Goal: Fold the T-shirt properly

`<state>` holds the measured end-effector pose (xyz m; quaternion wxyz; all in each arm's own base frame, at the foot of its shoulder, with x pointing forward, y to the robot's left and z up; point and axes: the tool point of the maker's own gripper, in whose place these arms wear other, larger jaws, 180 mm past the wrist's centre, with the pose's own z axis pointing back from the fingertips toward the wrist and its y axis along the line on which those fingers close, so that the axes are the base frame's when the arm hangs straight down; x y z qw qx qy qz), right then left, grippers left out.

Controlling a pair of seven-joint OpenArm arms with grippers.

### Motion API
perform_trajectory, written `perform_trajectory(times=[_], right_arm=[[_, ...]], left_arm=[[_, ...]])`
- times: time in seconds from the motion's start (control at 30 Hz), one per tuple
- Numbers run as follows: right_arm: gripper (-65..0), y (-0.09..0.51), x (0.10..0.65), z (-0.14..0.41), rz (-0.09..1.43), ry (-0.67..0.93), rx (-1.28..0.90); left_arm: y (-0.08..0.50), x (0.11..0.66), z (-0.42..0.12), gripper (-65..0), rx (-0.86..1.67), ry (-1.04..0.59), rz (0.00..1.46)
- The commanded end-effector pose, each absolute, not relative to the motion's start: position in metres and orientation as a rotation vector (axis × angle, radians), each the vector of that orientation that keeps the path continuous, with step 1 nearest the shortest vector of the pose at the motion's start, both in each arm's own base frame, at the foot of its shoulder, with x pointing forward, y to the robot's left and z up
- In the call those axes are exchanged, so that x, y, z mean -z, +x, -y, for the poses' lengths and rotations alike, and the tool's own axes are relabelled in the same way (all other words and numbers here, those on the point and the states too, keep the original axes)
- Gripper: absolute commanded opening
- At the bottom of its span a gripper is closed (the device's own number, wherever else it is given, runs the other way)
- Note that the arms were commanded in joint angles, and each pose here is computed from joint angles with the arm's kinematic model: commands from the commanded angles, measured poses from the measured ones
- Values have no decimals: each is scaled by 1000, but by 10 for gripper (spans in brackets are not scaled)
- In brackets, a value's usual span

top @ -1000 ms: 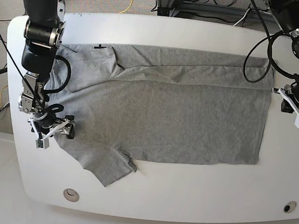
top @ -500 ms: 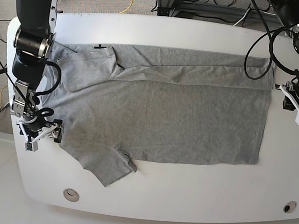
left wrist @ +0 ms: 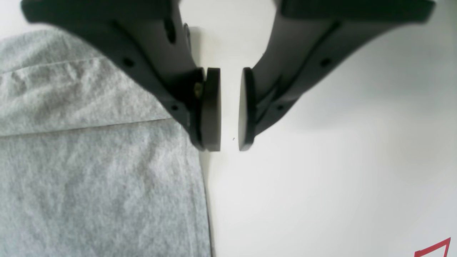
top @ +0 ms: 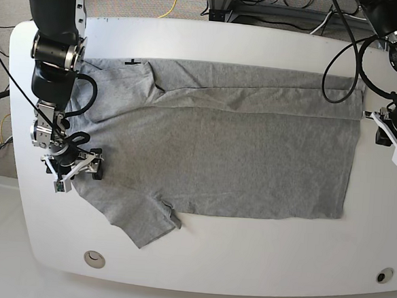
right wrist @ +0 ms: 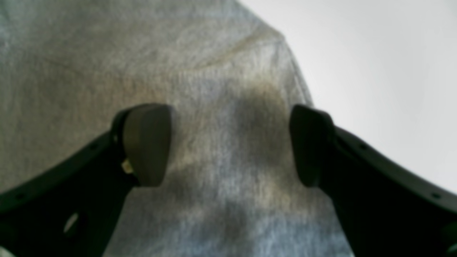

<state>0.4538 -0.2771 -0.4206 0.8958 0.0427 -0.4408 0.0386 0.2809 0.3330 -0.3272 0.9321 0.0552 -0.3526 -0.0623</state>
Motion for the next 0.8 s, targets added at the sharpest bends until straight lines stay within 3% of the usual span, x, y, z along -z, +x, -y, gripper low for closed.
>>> perform_trajectory(times=[0.0, 0.47, 0.6, 0.77], right_arm=[[-149, 465, 404, 284, 953, 78, -74], [-154, 455, 416, 283, 924, 80, -73], [-210, 445, 428, 278, 901, 90, -75], [-331, 431, 450, 251, 863, 136, -76]], left_arm=[[290, 310, -338, -583, 141, 136, 774], [287, 307, -346, -583, 114, 149, 782], [286, 307, -347, -583, 111, 149, 781], [287, 306, -347, -583, 112, 151, 784]])
